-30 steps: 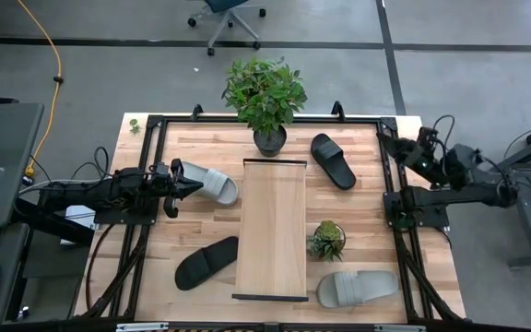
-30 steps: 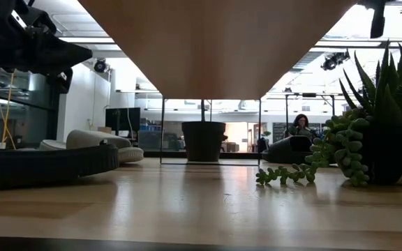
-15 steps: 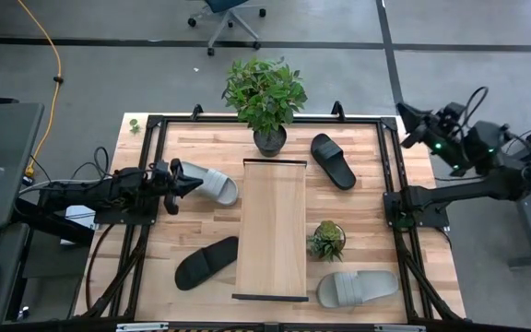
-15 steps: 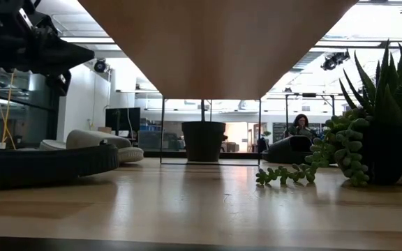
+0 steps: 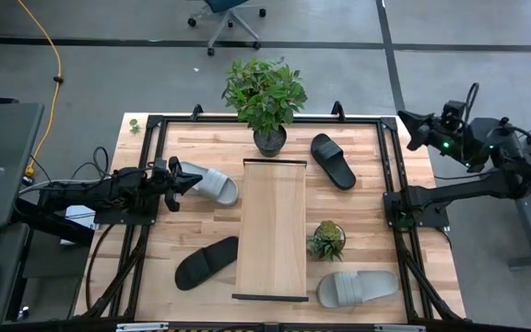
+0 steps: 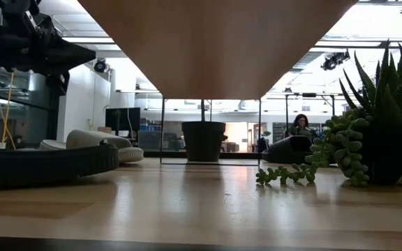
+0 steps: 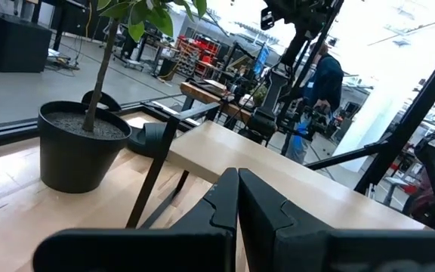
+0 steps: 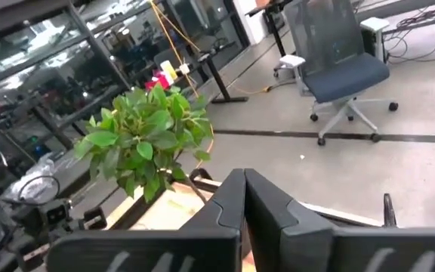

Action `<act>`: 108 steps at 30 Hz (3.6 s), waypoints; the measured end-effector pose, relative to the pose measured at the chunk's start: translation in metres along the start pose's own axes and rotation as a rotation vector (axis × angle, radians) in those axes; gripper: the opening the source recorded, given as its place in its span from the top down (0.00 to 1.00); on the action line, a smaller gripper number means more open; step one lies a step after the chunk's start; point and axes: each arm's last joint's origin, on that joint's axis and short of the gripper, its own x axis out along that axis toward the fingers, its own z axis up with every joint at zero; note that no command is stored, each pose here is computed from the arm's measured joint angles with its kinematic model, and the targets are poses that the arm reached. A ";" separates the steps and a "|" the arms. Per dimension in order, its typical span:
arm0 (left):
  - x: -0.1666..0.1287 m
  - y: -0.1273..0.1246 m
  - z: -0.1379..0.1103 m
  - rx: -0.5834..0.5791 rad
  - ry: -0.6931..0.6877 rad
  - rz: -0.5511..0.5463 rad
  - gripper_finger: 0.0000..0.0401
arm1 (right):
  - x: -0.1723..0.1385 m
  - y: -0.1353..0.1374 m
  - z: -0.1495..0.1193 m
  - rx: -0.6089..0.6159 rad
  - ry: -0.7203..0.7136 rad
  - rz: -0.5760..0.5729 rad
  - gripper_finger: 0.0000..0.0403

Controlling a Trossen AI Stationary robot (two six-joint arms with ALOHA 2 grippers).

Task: Pick and place slides into the shelf
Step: Put the top black slide into the shelf

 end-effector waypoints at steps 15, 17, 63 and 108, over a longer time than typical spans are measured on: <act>0.000 0.000 0.000 0.003 0.006 -0.007 1.00 | 0.016 0.017 -0.001 -0.030 0.036 0.065 1.00; 0.000 0.000 0.000 0.003 0.008 -0.013 1.00 | 0.021 0.023 -0.001 -0.051 0.050 0.107 1.00; 0.000 -0.002 -0.004 0.005 0.069 -0.098 1.00 | 0.141 -0.007 0.004 -0.211 0.896 -0.194 1.00; 0.000 -0.002 -0.004 0.036 0.069 -0.099 1.00 | 0.148 -0.088 -0.193 0.735 0.500 -0.241 0.59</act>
